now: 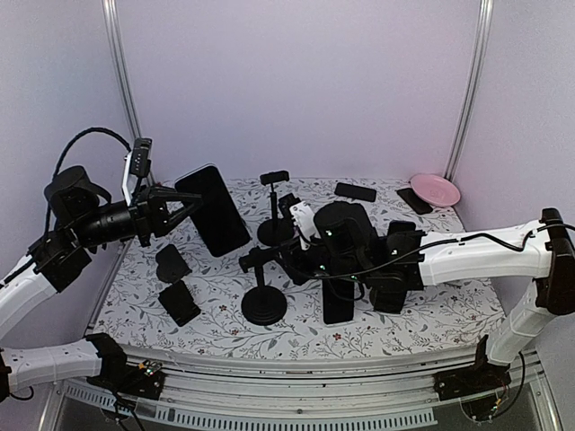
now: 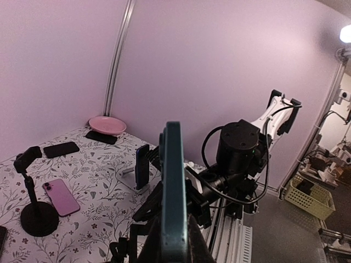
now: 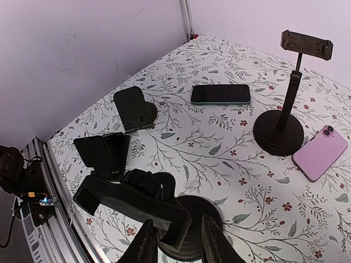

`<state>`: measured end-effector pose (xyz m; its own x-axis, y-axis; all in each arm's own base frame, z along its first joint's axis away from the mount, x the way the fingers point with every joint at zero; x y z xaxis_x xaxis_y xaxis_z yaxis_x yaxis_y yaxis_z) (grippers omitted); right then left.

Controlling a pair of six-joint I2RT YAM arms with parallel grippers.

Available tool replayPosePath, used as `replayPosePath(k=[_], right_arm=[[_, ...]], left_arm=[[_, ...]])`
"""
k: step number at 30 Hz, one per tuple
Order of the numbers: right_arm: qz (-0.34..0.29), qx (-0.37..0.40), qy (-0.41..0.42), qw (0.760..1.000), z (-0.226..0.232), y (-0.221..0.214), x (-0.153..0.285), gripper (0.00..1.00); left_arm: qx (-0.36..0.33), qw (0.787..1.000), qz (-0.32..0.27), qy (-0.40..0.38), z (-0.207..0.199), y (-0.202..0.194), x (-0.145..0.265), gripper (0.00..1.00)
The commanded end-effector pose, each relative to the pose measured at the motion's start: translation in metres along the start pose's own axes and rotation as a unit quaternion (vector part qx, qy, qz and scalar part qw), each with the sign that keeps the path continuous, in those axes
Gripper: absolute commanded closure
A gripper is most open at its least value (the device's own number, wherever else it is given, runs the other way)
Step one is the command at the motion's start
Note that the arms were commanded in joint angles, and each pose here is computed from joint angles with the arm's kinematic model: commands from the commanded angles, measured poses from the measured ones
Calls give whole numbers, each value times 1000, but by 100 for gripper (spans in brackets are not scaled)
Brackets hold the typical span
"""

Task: Place the phone on the phone stand
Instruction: Hold the phone stand at the center of the board.

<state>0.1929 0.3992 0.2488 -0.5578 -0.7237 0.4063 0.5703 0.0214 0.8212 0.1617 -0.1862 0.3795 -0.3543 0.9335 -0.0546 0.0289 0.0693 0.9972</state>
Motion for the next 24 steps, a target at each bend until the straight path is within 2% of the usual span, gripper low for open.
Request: replayPosePath(k=[1,8,24], right_arm=[[-6,-2,-7,1000,4,2,-4,74],[-7,-5,-4,1000,7,4,-2,80],[-1,-7,-16,1000,5,-1,-6,80]], left_arm=[[-28,999,-31,-4,-6,20,2,100],[-22,999,-22,-9,-4,18,-3,100],[-19,1000,-18,-13,-3,13,-9,100]])
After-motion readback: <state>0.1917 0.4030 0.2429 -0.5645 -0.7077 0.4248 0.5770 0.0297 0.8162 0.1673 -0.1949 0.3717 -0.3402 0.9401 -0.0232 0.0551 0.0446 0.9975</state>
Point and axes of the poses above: each gripper's point midway between its finger pads, its own x axis back along the fingers, its own z axis along the line the jaws close on, y = z × x, the point moved 6 cm from there along x, back along the fingers, and after that the axes turned 14 degrees about -x, right-handed, at the moved point
